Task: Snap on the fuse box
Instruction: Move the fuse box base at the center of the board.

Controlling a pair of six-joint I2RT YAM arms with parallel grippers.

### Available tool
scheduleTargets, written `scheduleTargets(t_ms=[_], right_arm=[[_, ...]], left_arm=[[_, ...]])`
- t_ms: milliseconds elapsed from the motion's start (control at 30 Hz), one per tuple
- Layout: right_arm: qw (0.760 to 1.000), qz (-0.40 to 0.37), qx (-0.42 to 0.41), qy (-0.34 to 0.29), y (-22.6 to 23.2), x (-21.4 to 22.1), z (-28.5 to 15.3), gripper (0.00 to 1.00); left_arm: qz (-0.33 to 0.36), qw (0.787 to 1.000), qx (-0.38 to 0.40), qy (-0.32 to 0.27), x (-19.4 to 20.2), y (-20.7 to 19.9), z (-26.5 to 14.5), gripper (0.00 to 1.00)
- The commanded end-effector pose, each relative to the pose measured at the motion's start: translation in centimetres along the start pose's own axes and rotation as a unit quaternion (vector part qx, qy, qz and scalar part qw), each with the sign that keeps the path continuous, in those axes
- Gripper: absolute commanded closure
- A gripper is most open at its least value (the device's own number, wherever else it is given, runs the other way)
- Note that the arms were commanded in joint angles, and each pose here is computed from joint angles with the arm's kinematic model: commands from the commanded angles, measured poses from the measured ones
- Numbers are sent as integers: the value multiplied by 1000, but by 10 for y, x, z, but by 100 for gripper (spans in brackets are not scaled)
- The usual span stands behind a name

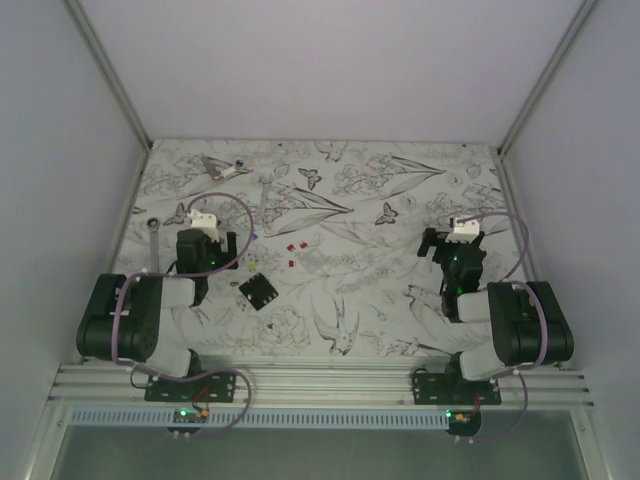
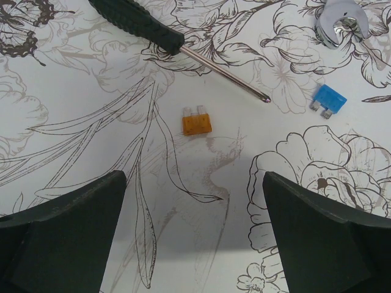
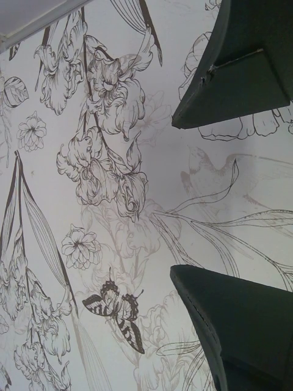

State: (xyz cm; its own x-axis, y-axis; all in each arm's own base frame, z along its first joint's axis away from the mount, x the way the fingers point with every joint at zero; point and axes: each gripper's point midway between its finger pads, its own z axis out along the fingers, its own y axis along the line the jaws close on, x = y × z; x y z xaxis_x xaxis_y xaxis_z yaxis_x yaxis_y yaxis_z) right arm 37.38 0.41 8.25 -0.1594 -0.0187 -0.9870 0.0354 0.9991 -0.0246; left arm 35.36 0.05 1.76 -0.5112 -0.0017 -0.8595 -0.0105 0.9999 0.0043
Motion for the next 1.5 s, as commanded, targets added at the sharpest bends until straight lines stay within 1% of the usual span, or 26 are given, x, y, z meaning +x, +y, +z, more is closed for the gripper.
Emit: scheduleTargets(t_ms=[0,200,300,333,367,433,500,567,633,767,867,933,1033,1100,1167,1267,1300,1367,1467], right_arm=[[1000,-3,0,-19,-1,-13,5,0],[1000,-8,-9,-15,2,-13,6,0],[1000,-18,-17,-11,6,-23,8,0],[1000,-20,-18,-5,8,-27,10,0],[999,-23,-22,19,10,-22,10,0],[999,-30,-33,31,18,-26,11,0],[997,-40,-46,44,30,-27,11,0],[996,-45,-60,55,42,-32,10,0],[994,-52,-81,59,59,-41,6,0],[985,-71,-138,73,103,-55,-4,0],[975,-84,-185,91,142,-51,-14,0],[966,-96,-218,96,171,-47,-23,0],[952,-110,-268,97,217,-43,-41,0],[940,-122,-298,108,243,-35,-51,0],[931,-136,-317,121,264,-26,-58,0],[919,-148,-343,129,290,-14,-67,1],[911,-158,-352,143,299,1,-68,0],[902,-169,-366,155,314,15,-70,0],[895,-176,-373,169,331,30,-69,0]], left_arm=[[0,1000,6,-16,-10,-1,3,0],[0,1000,5,-17,-11,-1,3,0],[0,1000,5,-18,-11,0,3,0],[2,1000,6,-19,-12,-1,3,0],[5,1000,9,-15,-14,-2,2,0],[6,1000,6,-5,-16,-1,-1,0],[-1,1000,-6,-3,-22,2,-7,0],[-20,999,-33,15,-30,9,-18,0],[-36,998,-44,30,-34,12,-29,0],[-106,993,-32,24,-52,2,-61,0],[-172,984,-1,44,-53,-16,-85,0],[-224,973,33,50,-50,-32,-97,0],[-269,957,85,70,-39,-56,-113,0],[-283,948,109,97,-26,-68,-122,0],[-294,941,116,125,-12,-75,-130,0],[-311,929,138,146,3,-87,-137,0],[-309,927,146,152,7,-91,-139,0],[-305,926,153,162,15,-96,-142,0],[-299,925,149,179,28,-100,-142,0]])
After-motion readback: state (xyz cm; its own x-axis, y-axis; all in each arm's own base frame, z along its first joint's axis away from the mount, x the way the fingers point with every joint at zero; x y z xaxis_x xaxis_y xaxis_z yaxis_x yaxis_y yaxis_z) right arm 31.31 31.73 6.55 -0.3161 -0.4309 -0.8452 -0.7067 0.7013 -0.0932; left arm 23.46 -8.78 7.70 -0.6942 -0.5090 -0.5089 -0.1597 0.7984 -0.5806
